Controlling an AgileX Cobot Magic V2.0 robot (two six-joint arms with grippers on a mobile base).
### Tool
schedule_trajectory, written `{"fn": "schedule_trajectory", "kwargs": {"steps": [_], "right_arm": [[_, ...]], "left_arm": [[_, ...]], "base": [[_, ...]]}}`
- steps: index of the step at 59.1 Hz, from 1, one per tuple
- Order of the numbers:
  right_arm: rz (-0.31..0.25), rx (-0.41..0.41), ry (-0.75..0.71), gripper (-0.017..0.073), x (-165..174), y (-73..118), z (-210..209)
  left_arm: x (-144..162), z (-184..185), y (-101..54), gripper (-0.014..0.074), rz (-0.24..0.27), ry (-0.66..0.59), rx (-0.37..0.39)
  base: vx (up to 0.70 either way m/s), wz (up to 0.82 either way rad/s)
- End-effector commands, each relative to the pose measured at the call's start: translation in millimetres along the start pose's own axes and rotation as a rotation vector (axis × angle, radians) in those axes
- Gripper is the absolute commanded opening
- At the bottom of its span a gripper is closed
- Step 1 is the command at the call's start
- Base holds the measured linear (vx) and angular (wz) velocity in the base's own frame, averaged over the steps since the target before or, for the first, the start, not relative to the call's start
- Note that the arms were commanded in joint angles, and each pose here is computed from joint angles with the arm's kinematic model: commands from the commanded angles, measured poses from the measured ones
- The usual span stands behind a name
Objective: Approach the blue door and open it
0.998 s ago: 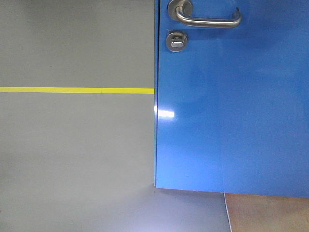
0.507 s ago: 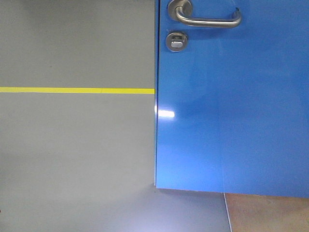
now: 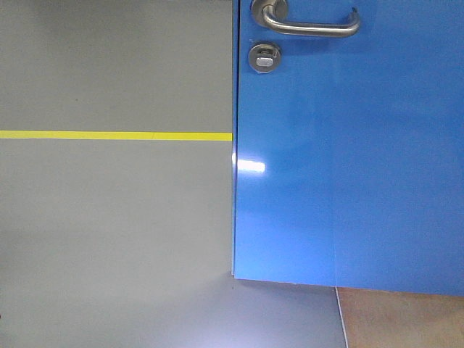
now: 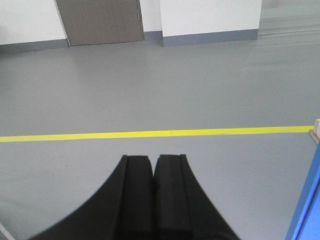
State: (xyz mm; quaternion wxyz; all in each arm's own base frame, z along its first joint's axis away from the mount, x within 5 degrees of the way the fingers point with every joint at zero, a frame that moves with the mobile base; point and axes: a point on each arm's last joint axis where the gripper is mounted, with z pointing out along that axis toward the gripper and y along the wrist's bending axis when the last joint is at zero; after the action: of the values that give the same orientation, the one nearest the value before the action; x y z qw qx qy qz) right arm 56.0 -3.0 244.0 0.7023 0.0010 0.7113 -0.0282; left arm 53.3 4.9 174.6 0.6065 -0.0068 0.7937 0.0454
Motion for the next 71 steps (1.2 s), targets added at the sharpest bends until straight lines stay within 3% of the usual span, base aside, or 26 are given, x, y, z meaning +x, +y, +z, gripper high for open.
{"fn": "schedule_trajectory", "kwargs": {"steps": [1, 24, 40, 71], "right_arm": [[-0.008, 0.0, -0.125, 0.0002, -7, 0.2, -6], [-0.006, -0.002, -0.068, 0.0002, 25, 1.5, -4], [0.121, -0.016, 0.066, 0.0002, 59, 4.0, 1], [0.116, -0.015, 0.134, 0.0002, 65, 4.3, 0]], "left_arm": [[-7, -1, 0.2, 0.007, -0.007, -0.098, -0.003], [-7, -1, 0.2, 0.007, -0.007, -0.098, -0.003], [-7, -1, 0.2, 0.007, -0.007, -0.098, -0.003], [-7, -1, 0.2, 0.007, -0.007, -0.098, -0.003]], "base": [[0.0, 0.0], [0.0, 0.0], [0.0, 0.0], [0.0, 0.0]]}}
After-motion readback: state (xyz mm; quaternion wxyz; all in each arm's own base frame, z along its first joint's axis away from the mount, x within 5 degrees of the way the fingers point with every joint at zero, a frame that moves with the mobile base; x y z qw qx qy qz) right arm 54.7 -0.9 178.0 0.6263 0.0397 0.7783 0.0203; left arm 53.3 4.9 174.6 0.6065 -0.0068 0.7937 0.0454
